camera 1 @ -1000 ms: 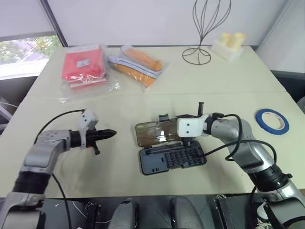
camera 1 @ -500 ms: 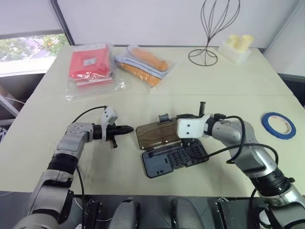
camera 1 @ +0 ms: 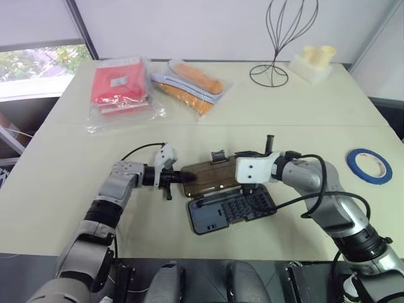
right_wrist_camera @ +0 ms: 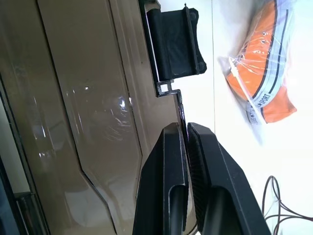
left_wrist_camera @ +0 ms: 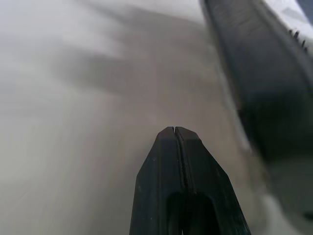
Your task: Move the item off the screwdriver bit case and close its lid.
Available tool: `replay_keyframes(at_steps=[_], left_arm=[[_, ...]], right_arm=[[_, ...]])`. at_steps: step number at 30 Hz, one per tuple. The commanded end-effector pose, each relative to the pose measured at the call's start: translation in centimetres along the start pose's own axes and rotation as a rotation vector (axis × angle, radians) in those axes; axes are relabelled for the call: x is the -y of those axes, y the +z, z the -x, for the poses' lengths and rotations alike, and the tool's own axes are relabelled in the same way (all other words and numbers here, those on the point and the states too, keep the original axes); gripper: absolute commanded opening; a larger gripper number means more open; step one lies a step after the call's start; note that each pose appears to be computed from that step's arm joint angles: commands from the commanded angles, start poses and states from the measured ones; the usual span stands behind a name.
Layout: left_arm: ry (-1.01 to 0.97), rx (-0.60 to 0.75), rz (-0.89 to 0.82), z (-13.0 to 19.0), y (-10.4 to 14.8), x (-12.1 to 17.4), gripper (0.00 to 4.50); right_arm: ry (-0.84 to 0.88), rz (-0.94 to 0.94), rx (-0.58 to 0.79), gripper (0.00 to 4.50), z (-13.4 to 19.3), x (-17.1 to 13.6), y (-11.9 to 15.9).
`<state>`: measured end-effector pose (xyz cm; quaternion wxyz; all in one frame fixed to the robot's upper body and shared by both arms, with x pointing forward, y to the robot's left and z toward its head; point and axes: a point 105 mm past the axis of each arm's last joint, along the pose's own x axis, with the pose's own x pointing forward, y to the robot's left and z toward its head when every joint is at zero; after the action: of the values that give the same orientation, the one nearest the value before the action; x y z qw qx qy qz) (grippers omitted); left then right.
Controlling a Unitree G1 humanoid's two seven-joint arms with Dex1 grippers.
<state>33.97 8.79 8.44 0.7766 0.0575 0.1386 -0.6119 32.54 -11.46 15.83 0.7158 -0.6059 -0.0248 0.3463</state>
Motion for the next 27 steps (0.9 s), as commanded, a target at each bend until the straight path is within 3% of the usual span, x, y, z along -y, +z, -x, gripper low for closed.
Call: replay_keyframes(at_steps=[1,6,7,11,14,16,27], left_arm=[[-0.02,0.025,-0.031,-0.6,1.3,0.3,0.0],[-0.022,0.056,-0.021,-1.0,1.8,0.5,0.0],[-0.021,0.06,-0.02,-1.1,1.9,0.5,0.0],[-0.012,0.077,-0.014,-1.3,2.3,0.3,0.0],[-0.006,0.083,-0.014,-1.4,2.4,0.2,0.0],[-0.004,0.085,-0.013,-1.4,2.5,0.1,0.0],[-0.038,0.132,-0.049,-1.3,4.7,0.3,0.0]], right_arm=[[-0.063,0.021,-0.014,0.16,0.7,1.6,-0.1],[-0.059,0.017,-0.023,0.16,0.7,1.5,-0.4],[-0.058,0.016,-0.025,0.42,0.7,1.5,-0.5],[-0.048,0.009,-0.039,2.0,0.8,1.6,-0.7],[-0.033,0.006,-0.054,3.67,1.2,1.9,-1.1],[-0.02,0.006,-0.067,4.47,1.6,2.2,-1.5],[-0.07,-0.2,-0.163,4.47,6.8,7.4,-4.1]])
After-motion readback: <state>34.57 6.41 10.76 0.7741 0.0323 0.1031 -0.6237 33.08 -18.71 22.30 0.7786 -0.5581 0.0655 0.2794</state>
